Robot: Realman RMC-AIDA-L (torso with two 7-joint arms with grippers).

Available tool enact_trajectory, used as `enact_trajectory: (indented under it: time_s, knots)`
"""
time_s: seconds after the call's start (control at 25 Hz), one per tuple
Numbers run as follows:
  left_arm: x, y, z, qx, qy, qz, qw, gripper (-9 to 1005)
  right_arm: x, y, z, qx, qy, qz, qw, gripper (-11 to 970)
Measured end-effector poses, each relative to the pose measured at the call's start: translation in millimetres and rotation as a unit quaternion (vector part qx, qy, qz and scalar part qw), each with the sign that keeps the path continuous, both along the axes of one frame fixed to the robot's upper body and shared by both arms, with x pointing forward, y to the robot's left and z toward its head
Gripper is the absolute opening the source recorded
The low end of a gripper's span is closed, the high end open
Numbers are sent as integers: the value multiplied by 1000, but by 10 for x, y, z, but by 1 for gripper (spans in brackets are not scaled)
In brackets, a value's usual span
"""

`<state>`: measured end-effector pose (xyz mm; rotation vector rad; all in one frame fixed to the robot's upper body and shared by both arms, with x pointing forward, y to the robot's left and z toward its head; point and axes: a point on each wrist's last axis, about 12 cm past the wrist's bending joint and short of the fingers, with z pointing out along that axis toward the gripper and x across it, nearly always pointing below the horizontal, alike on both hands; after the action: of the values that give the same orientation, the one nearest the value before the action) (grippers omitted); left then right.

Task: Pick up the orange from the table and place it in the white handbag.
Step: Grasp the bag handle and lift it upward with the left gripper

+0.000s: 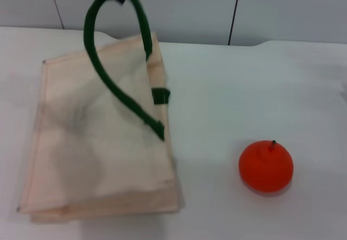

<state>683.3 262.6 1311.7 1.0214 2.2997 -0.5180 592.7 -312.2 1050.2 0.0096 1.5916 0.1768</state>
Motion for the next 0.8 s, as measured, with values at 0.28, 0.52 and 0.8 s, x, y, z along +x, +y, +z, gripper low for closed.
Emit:
enact_trajectory:
  time_s: [0.28, 0.52, 0.8]
  knots:
    - [-12, -328, 463, 18, -32, -90, 995, 129, -2, -73, -31, 25, 20, -12, 999, 888]
    - [-94, -436, 696, 23, -50, -134, 989, 130, 3, -166, -24, 45, 29, -19, 998, 889]
    - [-174, -326, 638, 45, -34, -113, 992, 131, 5, -202, -4, 69, 39, 3, 997, 889]
